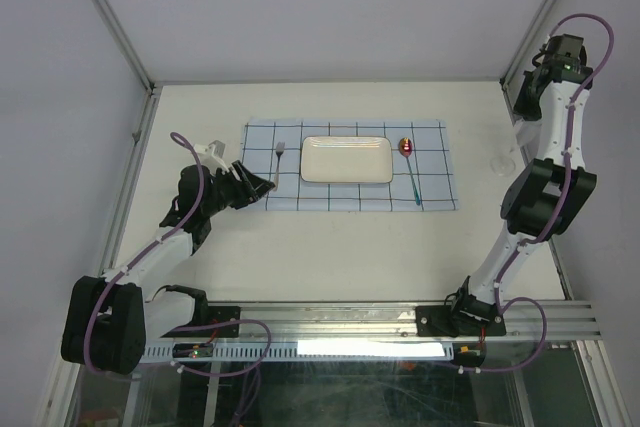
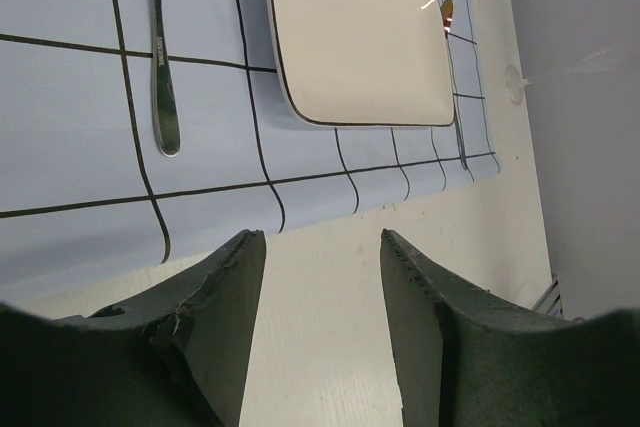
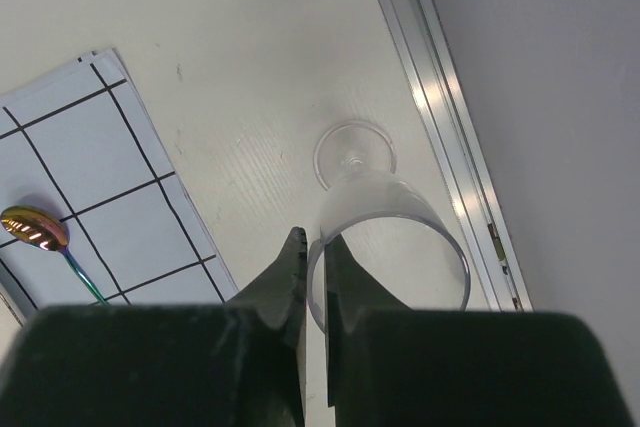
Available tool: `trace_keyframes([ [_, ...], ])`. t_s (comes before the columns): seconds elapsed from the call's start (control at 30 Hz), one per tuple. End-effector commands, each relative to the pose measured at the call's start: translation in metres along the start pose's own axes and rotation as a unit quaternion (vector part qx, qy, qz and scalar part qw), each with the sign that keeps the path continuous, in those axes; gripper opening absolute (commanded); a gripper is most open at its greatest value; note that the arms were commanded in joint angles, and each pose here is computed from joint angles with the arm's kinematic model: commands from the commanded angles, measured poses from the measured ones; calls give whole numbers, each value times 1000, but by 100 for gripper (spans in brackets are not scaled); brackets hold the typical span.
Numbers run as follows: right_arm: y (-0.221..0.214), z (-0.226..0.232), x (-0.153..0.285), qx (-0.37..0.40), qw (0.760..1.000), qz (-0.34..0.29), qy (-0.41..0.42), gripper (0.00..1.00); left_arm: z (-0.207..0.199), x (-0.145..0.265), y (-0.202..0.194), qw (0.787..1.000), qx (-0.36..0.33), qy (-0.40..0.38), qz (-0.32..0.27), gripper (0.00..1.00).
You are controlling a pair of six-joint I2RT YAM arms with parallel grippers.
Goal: Set the dinner table for one person
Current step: Pick up the cup at the center of the board.
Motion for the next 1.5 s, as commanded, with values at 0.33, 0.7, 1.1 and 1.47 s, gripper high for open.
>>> trace_keyframes([
  [0.33, 26, 5, 25, -7, 998, -51, 23, 0, -10, -3, 18, 999, -22, -12, -25, 51],
  [0.7, 41, 15, 46, -10, 996, -76, 49, 0, -10, -3, 17, 999, -19, -12, -25, 51],
  [1.1, 49, 63, 65, 23, 988, -99, 112, 0, -9, -2, 16, 999, -18, -10, -26, 51],
  [1.47, 55, 126, 71, 70, 977, -120, 164, 0, -8, -1, 18, 999, -19, -4, -27, 51],
])
Point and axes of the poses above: each gripper's point midway between its finger pads, its own x axis back along the fingers, its own z axis along the line the jaws close on, y = z × x, the point moved 1 cm from there along x, back along the fingers, and after that the axes turned 10 degrees about -x, right-handed, at the moved point
